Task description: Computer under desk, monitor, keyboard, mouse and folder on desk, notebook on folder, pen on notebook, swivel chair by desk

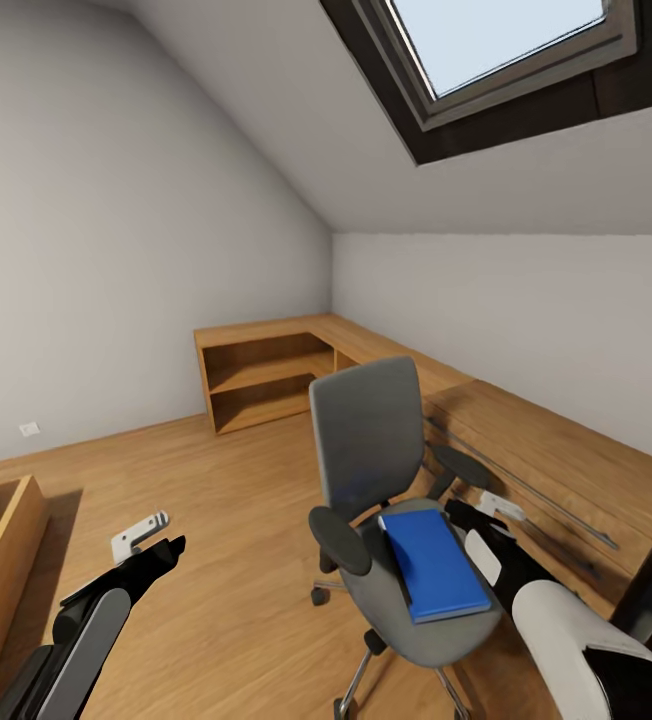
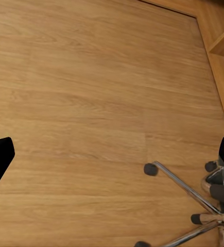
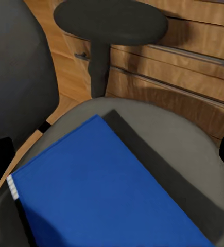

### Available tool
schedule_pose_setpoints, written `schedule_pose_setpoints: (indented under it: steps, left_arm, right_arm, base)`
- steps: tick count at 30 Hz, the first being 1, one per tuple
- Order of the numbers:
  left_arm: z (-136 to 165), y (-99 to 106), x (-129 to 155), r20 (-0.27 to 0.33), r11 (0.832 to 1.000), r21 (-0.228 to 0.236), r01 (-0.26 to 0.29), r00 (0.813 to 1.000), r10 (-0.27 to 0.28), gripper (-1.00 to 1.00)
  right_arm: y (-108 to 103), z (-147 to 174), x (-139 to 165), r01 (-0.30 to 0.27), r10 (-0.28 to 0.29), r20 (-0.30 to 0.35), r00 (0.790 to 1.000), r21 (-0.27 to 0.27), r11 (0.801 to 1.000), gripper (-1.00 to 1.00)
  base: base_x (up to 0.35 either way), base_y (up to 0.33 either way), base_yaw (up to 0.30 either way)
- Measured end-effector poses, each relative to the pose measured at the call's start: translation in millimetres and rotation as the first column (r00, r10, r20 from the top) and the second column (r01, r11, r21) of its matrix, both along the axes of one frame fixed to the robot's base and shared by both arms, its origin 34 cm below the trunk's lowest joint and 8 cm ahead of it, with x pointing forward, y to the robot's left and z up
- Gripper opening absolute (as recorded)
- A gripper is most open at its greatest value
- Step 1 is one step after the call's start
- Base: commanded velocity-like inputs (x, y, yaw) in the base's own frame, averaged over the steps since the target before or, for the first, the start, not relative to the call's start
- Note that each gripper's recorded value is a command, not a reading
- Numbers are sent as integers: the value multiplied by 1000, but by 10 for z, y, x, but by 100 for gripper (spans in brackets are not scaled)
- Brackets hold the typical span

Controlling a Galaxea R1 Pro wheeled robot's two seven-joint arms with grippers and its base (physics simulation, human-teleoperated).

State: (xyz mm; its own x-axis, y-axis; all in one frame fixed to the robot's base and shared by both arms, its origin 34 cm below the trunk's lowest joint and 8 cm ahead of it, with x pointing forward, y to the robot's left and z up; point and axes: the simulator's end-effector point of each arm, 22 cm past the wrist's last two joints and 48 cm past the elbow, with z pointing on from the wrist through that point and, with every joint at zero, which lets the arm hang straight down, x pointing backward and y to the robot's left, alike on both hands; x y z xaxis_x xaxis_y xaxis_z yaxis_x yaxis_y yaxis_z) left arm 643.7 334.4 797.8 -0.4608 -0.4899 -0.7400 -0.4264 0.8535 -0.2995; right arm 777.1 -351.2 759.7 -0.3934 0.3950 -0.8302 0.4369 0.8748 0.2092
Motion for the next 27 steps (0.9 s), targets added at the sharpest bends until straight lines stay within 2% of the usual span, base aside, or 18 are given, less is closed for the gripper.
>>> schedule_pose_setpoints:
  steps: [8, 23, 26, 27]
  left_arm:
    - [-139, 0, -8, 0, 1000, 0, 0, 1000, 0, 100]
    - [-409, 2, -31, 1, 1000, 1, 0, 1000, 0, 100]
    - [-464, 2, -36, 1, 1000, 1, 0, 1000, 0, 100]
    - [-482, 3, -38, 2, 1000, 1, -1, 1000, 1, 100]
  right_arm:
    - [1, -133, 0, -10, 10, 0, 1000, -24, 1000, 100]
    - [-125, -288, 27, -5, 6, 12, 1000, -14, 1000, 100]
    - [-125, -347, 47, -64, 63, 7, 998, 78, 995, 100]
    - [-115, -371, 45, -89, 88, 10, 996, 127, 988, 100]
  base:
    - [0, 0, 0]
    - [0, 0, 0]
    - [0, 0, 0]
    - [0, 0, 0]
